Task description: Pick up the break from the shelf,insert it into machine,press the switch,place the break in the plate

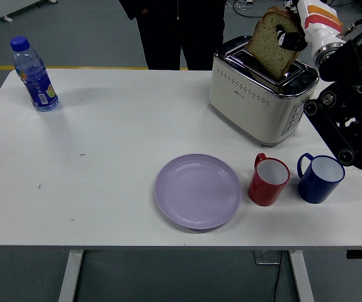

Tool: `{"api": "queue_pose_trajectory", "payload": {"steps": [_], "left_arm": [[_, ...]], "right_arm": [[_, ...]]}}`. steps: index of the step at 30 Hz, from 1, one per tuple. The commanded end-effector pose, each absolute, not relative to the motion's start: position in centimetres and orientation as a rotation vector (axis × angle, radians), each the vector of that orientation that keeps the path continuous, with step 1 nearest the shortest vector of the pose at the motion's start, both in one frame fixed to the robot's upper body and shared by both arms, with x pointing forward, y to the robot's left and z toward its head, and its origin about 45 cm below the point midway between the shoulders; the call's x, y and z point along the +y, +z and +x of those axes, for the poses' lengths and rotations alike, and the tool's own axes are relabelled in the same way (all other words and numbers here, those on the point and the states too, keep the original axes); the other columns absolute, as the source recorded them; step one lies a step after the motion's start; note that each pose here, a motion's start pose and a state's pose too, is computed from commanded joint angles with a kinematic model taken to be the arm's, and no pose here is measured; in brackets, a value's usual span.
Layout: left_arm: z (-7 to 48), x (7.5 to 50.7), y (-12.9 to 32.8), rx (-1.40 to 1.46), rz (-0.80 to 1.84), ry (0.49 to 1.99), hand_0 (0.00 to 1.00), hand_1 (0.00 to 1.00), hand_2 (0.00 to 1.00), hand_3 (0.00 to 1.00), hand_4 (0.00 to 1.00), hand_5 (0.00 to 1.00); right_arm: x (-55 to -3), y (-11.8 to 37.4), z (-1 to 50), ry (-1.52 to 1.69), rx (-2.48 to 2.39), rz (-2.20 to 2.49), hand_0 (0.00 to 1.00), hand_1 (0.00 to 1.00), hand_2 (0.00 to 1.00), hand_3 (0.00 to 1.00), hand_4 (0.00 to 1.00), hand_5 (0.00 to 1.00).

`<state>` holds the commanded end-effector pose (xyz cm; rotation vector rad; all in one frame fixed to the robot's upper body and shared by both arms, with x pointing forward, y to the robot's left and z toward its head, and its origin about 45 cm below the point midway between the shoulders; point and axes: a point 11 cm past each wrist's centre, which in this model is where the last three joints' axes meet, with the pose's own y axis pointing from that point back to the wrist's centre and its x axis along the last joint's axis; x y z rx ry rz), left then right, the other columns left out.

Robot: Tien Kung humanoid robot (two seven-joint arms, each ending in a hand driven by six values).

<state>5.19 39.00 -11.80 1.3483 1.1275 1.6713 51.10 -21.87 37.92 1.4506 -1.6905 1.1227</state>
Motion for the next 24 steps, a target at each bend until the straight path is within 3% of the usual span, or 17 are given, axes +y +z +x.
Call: {"api": "queue_pose_trajectory", "payload": {"steps": [17,18,23,24], "left_arm": [[5.0,39.0,-11.8,1.127,1.358,1.665,0.695,0.574,0.718,0.681,0.517,0.960],[5.0,39.0,-11.8,1.127,1.359,1.665,0.696,0.572,0.717,0.680,0.517,0.959],[5.0,39.0,-11.8,1.126,1.359,1.665,0.696,0.572,0.717,0.680,0.517,0.959],[5.0,39.0,-11.8,1.126,1.359,1.666,0.695,0.574,0.718,0.680,0.517,0.959]], "right_arm": [[-21.9,35.5,52.0,1.098,-1.608,1.426,0.201,0.335,0.435,0.518,0.548,0.002],[-21.9,35.3,52.0,1.095,-1.601,1.426,0.299,0.405,0.509,0.581,0.592,0.027],[-21.8,35.1,52.1,1.093,-1.594,1.439,0.299,0.405,0.509,0.581,0.592,0.027],[-21.7,35.1,52.1,1.090,-1.595,1.446,0.608,0.624,0.735,0.777,0.657,0.067]]}}
